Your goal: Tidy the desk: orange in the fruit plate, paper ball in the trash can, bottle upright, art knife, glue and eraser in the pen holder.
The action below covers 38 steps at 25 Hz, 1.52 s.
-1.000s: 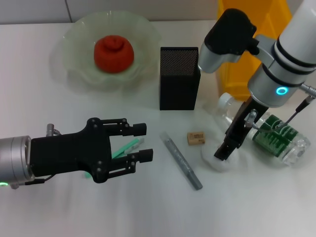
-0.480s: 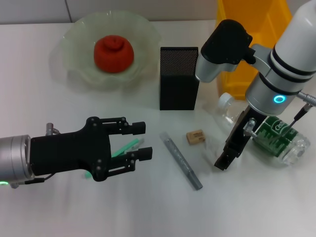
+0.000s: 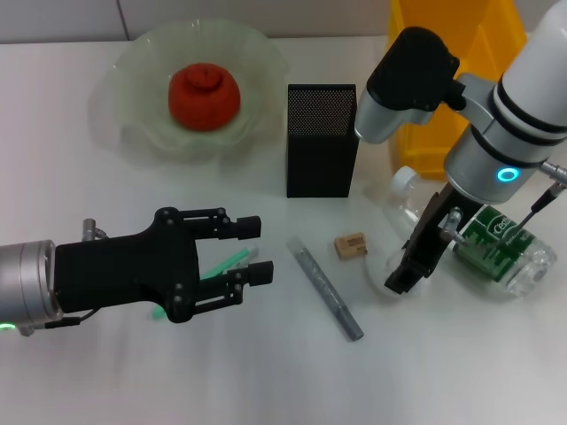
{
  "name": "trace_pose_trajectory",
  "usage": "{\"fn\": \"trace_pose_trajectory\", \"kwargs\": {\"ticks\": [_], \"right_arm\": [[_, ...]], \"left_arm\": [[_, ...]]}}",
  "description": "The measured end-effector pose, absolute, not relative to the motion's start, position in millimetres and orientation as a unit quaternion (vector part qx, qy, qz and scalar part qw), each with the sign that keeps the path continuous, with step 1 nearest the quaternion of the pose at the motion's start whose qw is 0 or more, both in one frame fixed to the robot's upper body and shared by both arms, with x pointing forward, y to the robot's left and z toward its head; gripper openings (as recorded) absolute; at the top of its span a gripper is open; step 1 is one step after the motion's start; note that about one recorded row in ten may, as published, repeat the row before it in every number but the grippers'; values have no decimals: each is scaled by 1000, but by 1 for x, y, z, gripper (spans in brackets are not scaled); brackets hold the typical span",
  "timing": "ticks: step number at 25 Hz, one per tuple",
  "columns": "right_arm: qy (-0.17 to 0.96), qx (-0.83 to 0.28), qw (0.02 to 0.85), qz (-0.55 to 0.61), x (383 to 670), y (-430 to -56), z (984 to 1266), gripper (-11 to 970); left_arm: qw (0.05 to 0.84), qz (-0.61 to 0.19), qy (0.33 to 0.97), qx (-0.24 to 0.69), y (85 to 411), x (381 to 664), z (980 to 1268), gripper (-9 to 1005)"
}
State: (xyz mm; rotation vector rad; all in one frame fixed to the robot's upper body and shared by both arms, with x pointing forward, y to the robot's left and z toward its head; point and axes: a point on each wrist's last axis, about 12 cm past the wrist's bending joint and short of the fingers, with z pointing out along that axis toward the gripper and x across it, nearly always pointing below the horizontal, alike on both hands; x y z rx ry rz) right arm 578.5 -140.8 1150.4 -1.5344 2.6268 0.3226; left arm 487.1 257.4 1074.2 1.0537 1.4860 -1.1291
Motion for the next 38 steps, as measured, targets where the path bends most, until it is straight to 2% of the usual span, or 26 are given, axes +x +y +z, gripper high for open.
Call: {"fn": "trace_pose_trajectory", "kwargs": {"ticks": [5,7,10,16,17,18,22,28,32,38], "right_arm": [[851,-500,84,136,574,-141,1161,513],[840,-490,140,187,573,-147,1171,500],[827,-478,181,234,572,-153,1176,498],[719,-431,346,422,561,-188,1190,495],[680,-411,413,445,557,-207,1191,495],[680,-411,413,445,557,-207,1191,495],[651,-347,514,437,556,-243,1184,496],[677,-253,607,331,571,-299,1168,495],[685,-225,635,277,578,-318,1160,498],[717,-185,641,202,593,-327,1140,511]], "left_arm": [[480,-463,609,430,258,487,1074,524],[480,-463,609,430,258,487,1074,525],[480,-462,609,429,258,487,1074,526],[481,-462,611,427,259,486,1073,526],[481,-462,611,427,259,486,1073,526],[481,-462,611,427,259,486,1073,526],[481,-462,612,425,259,485,1073,525],[481,-462,611,426,259,484,1071,525],[481,-462,611,426,259,484,1071,525],[482,-463,610,427,258,485,1072,524]]}}
